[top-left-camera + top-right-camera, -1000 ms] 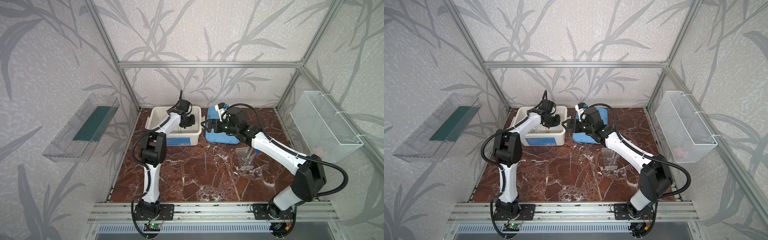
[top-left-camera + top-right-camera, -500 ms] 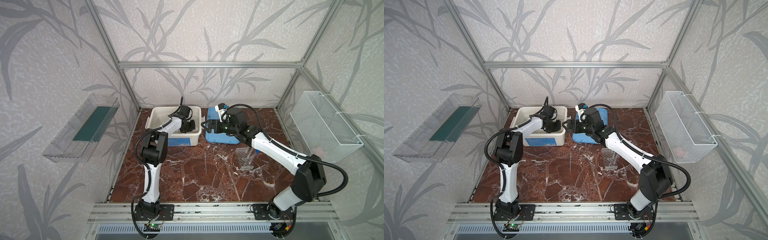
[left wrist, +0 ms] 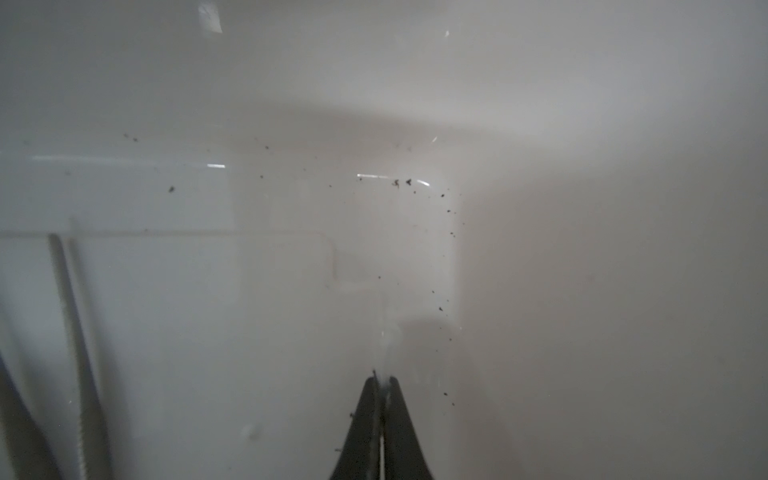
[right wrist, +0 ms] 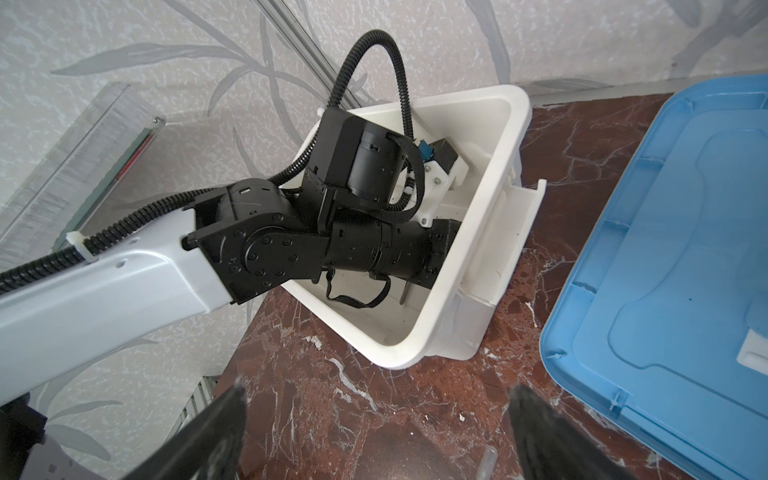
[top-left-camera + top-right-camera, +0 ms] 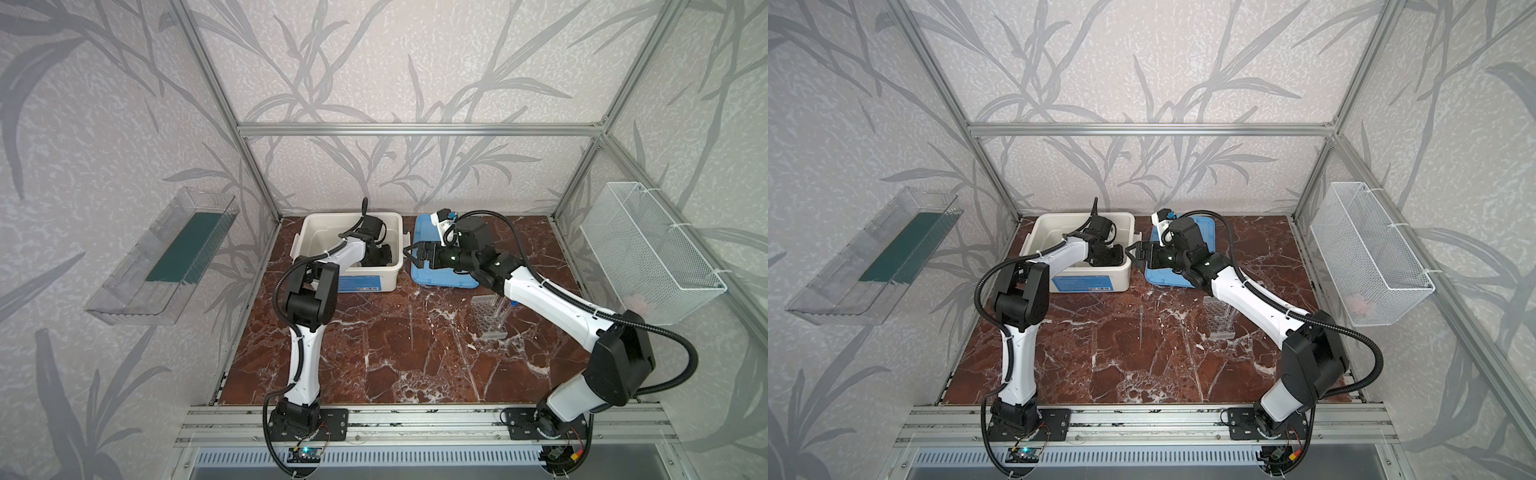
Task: Organize the chemistry lab equipment
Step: 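Open the left gripper to release the pipette and lift out of the tub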
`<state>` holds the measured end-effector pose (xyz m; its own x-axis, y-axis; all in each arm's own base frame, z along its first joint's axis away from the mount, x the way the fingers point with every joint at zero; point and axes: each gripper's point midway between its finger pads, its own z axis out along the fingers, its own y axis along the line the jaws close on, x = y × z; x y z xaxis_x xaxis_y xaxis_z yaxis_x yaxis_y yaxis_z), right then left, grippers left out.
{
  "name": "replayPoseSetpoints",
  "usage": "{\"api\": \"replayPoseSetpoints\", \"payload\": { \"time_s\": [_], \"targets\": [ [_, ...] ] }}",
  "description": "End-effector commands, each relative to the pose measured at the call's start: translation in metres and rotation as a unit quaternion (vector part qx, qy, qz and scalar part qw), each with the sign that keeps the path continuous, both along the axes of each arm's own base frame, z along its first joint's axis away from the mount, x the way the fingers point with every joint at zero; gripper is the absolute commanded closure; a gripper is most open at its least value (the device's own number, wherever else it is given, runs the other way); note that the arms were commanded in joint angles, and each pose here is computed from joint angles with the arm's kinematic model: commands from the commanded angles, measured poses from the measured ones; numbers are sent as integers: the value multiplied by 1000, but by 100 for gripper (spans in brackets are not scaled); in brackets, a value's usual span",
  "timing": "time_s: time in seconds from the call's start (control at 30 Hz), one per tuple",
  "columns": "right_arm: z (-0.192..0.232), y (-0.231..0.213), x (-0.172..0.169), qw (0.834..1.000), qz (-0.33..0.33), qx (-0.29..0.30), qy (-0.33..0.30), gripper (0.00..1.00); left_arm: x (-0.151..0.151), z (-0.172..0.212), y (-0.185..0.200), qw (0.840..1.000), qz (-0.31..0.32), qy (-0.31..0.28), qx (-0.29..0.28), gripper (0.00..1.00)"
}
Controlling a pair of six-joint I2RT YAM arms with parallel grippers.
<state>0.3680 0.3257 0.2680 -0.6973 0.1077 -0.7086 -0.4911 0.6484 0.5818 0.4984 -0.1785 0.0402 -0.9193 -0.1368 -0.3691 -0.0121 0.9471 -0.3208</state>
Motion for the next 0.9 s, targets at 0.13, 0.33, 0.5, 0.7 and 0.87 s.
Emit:
{"api": "replayPoseSetpoints", "payload": {
  "time_s": [0.13,0.33,0.5,0.7,0.87],
  "targets": [
    [19,-6,-6,1000,-4,14,-24,4,-13,-6,2,999,-5,15,31,85],
    [22,-9,-7,1000,-7,12,-28,4,-14,9,3,999,-9,9,37,78],
    [25,-11,-9,999,-7,12,-32,4,-15,44,10,999,-4,-16,51,64],
    [33,-12,-15,999,-3,20,-34,4,-19,104,17,996,9,-71,46,51],
    [48,-28,-25,999,-17,18,-43,1,-33,155,25,993,23,-108,37,19]
  ]
}}
